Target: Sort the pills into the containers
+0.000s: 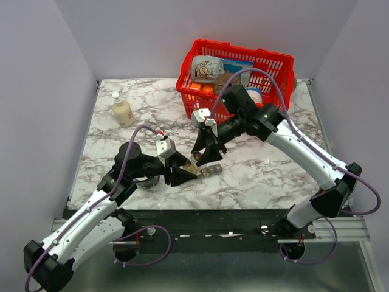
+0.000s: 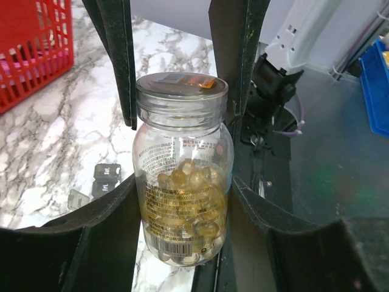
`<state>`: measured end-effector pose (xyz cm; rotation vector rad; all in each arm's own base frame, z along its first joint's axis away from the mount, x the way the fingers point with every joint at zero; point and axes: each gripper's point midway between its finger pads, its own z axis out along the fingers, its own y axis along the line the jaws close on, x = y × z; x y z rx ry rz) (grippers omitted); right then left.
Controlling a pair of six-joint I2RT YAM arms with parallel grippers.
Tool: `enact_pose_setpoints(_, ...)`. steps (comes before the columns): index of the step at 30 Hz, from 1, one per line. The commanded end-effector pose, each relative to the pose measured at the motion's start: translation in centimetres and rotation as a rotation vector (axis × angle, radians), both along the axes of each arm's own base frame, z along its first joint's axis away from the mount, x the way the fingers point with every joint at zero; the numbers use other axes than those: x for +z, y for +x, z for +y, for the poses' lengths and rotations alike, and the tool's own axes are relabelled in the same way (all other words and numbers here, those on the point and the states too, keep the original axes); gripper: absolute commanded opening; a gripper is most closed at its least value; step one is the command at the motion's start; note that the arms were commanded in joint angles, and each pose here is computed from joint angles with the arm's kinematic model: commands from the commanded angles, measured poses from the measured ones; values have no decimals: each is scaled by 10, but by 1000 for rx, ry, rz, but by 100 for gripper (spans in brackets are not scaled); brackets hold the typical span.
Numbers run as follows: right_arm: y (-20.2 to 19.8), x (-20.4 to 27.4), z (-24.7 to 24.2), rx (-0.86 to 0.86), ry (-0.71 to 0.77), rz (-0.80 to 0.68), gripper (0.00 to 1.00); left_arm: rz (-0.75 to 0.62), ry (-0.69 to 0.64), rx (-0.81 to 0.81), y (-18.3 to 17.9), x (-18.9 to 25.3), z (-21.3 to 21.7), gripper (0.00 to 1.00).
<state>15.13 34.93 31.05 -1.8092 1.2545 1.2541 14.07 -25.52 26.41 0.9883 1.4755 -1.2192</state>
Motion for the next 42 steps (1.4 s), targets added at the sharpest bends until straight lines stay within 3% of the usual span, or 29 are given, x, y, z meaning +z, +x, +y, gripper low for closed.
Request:
enact_pose_setpoints(1,6,-34,10,-156,-140,162,34,-270,-255,275,43,97,16,0)
enact_pose_setpoints(5,8,-43,15,-226,-187,273,24,-308,-219,378,62,98,24,0)
enact_pose_setpoints(12,32,-85,20,-494,-319,426,20,-379,-141,521,92,99,36,0)
enact_pose_setpoints(17,35,-97,24,-542,-345,493,20,-413,-68,537,102,89,36,0)
enact_pose_setpoints(18,34,-91,26,-525,-330,493,24,-412,-60,523,101,86,35,0)
enact_pose_setpoints(19,33,-85,28,-504,-310,489,39,-399,-43,500,98,79,32,0)
enact_pose_setpoints(21,28,-64,30,-438,-253,477,53,-386,-15,438,91,67,26,0)
enact_pose_setpoints(22,30,-47,32,-406,-207,444,71,-368,2,408,86,59,24,0)
enact_pose_setpoints(25,31,-15,27,-344,-120,385,91,-319,29,332,73,38,19,0)
enact_pose_setpoints(33,20,32,12,-227,-8,236,100,-269,32,213,44,27,16,0)
enact_pose_setpoints(42,-19,33,-27,137,128,-216,100,-215,9,-128,-11,29,0,0)
